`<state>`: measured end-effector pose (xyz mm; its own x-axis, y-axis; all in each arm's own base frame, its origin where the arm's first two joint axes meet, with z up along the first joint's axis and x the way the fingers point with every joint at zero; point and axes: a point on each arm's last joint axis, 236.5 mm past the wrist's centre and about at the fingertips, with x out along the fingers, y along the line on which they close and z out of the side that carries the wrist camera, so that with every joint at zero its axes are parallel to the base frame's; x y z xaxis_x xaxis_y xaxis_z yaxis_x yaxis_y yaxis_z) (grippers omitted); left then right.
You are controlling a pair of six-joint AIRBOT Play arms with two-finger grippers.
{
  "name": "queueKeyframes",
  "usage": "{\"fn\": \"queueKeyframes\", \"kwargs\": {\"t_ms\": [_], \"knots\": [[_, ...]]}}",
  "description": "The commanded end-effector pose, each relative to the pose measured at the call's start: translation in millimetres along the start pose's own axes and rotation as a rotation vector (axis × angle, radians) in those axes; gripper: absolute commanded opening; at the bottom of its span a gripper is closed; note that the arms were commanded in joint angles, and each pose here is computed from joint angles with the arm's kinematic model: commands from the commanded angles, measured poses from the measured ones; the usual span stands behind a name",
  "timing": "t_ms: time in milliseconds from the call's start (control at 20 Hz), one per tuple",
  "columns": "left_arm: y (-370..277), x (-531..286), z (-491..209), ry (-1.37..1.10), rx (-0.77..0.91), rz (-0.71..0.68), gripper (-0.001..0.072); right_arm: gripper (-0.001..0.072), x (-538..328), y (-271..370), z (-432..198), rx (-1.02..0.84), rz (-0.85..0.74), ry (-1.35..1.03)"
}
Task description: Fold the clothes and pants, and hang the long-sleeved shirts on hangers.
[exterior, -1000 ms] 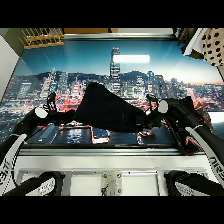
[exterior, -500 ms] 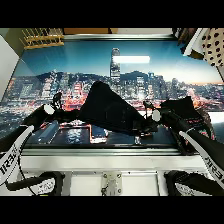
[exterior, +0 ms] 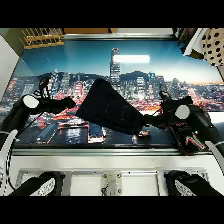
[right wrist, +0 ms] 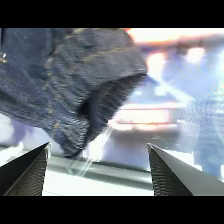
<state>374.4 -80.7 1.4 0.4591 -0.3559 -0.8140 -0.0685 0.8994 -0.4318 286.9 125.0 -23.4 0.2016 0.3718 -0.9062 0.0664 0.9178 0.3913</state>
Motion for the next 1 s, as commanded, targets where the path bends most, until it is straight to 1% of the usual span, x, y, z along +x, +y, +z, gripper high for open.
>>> {"fn": "queueKeyframes", "kwargs": {"t_ms": [0,100,200,350,600,950], "knots": [[-19,-14,-23,-0.002,0.051,-0.031,0.057,0.072,5,-8,0,0.074,0.081,-0.04],[-25,-9,-40,0.01,0.075,-0.039,0.057,0.072,29,-2,-3,0.133,0.164,-0.049],[-28,-3,-54,0.025,0.09,-0.044,0.057,0.072,50,0,-2,0.168,0.21,-0.051],[-31,0,-62,0.039,0.094,-0.047,0.057,0.072,74,-6,8,0.224,0.224,-0.058],[-31,-1,-61,0.037,0.086,-0.048,0.057,0.072,97,4,14,0.268,0.294,-0.059],[-31,0,-61,0.037,0.077,-0.048,0.057,0.0713,113,41,23,0.291,0.384,-0.109]]}}
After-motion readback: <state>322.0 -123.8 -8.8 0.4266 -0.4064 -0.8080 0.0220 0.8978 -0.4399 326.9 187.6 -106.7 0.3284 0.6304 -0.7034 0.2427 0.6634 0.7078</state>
